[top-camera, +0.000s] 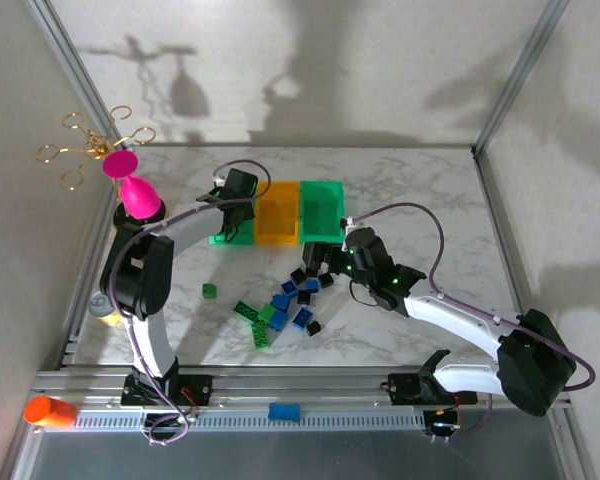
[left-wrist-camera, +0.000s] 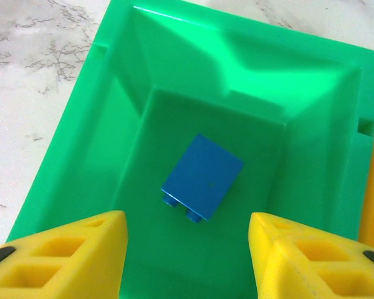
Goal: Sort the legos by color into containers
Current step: Place the lego in the container, then pick up the lego from the center of the table.
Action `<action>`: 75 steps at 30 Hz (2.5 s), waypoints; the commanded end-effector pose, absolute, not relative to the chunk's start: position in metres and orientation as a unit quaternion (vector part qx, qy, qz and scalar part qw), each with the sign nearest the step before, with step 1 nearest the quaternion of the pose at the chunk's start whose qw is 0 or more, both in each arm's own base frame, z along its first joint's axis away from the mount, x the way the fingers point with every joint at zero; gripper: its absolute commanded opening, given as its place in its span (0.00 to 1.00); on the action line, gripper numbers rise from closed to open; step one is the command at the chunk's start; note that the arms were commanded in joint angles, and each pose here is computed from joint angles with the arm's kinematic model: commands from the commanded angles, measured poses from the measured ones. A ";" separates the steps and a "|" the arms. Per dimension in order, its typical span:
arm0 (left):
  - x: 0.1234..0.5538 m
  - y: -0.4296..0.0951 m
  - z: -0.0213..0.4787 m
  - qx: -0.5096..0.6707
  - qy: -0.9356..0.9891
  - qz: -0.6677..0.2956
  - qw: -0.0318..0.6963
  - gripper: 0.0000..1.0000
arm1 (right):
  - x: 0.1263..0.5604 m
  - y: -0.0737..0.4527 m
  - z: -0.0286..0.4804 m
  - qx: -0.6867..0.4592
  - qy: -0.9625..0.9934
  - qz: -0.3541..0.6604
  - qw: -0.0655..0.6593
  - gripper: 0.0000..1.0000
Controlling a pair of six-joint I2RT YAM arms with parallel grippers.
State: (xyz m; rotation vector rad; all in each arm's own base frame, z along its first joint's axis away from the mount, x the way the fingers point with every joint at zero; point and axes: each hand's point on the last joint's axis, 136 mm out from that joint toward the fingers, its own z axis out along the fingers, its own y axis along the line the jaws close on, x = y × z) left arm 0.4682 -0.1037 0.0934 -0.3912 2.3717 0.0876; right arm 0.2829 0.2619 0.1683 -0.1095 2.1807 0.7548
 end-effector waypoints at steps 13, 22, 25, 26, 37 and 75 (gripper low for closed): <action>0.401 -0.149 0.169 -0.104 0.910 -0.102 0.389 0.54 | 0.277 0.251 0.175 -0.045 0.866 0.286 0.408 0.99; 0.316 -0.209 0.142 -0.039 0.933 -0.147 0.326 0.59 | 0.260 0.235 0.163 -0.037 0.875 0.306 0.373 0.99; 0.291 -0.228 0.128 0.003 0.940 -0.150 0.306 0.59 | 0.253 0.229 0.157 -0.037 0.876 0.314 0.364 0.99; 0.285 -0.233 0.124 0.018 0.941 -0.146 0.305 0.60 | 0.252 0.226 0.154 -0.034 0.877 0.314 0.361 0.99; 0.259 -0.266 0.076 0.093 0.957 -0.102 0.254 0.64 | 0.251 0.215 0.139 0.003 0.879 0.333 0.341 0.99; 0.268 -0.276 0.056 0.058 0.960 -0.077 0.261 0.43 | 0.257 0.214 0.142 0.004 0.877 0.330 0.350 0.99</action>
